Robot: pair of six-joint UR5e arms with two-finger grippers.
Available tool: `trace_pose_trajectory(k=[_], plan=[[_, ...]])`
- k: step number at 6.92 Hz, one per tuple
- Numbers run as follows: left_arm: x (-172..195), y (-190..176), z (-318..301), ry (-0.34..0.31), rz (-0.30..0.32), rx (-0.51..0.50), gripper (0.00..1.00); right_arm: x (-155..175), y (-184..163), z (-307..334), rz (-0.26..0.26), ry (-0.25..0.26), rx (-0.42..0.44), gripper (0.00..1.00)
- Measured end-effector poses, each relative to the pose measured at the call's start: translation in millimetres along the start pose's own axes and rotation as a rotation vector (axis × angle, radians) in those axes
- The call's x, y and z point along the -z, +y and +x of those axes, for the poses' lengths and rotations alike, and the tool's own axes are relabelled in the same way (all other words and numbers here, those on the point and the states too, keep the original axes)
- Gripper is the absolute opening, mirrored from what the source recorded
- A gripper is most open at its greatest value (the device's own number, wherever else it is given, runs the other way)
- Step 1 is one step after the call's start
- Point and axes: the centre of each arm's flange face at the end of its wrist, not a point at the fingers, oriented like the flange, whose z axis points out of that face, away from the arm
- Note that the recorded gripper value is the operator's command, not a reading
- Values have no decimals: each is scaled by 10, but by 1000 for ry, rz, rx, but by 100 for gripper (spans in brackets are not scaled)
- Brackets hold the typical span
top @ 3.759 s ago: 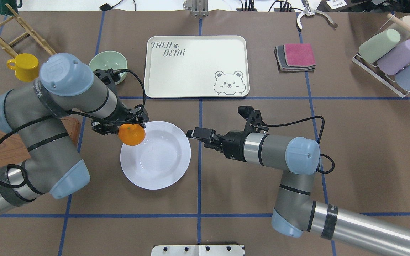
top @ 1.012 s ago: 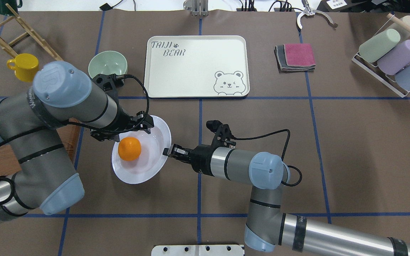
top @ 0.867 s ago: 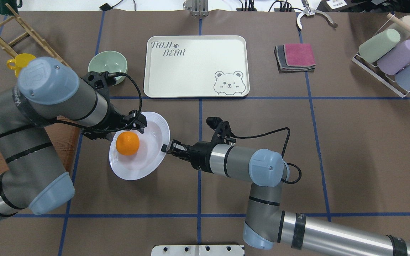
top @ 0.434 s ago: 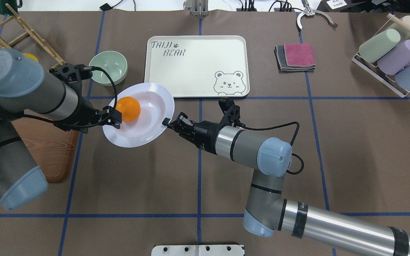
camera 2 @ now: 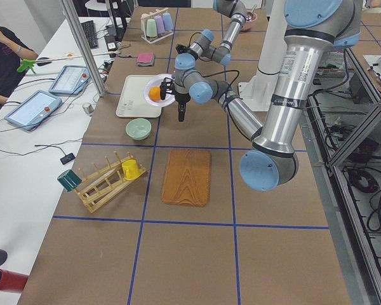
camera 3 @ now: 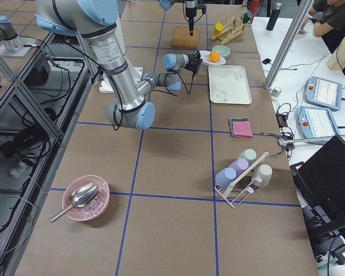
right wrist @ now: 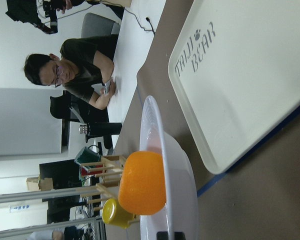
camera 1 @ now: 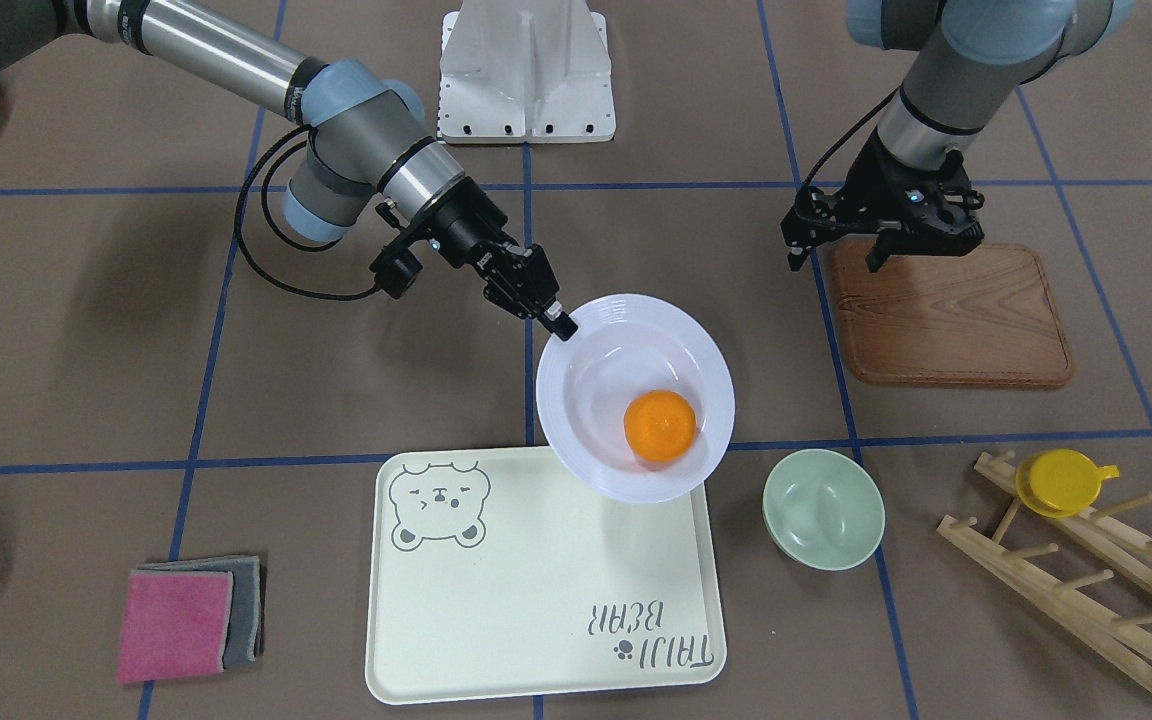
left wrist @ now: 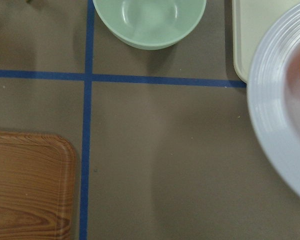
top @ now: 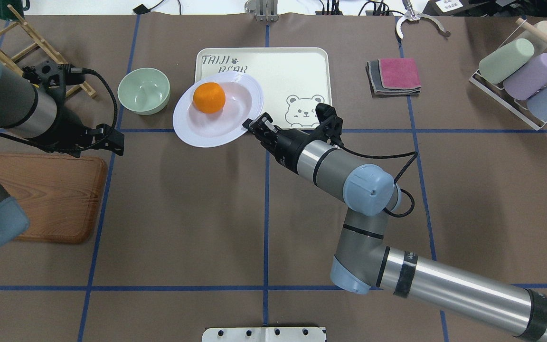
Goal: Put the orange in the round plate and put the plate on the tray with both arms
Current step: 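Lift the plate with both grippers and carry it onto the bear tray, then push the plate farther onto the tray with the right gripper while the left arm withdraws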
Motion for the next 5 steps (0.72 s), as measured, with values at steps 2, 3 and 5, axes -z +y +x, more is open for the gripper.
trace_pose_trajectory(k=[2, 3, 5], plan=[[-49, -66, -413, -42, -13, -39, 97, -202, -252, -5, 140, 122, 43, 0], [-40, -110, -695, -69, -13, -71, 97, -350, -342, -14, 213, 191, 50, 0], [24, -171, -1070, -101, -9, -109, 97, -606, -379, -15, 298, 244, -21, 0]])
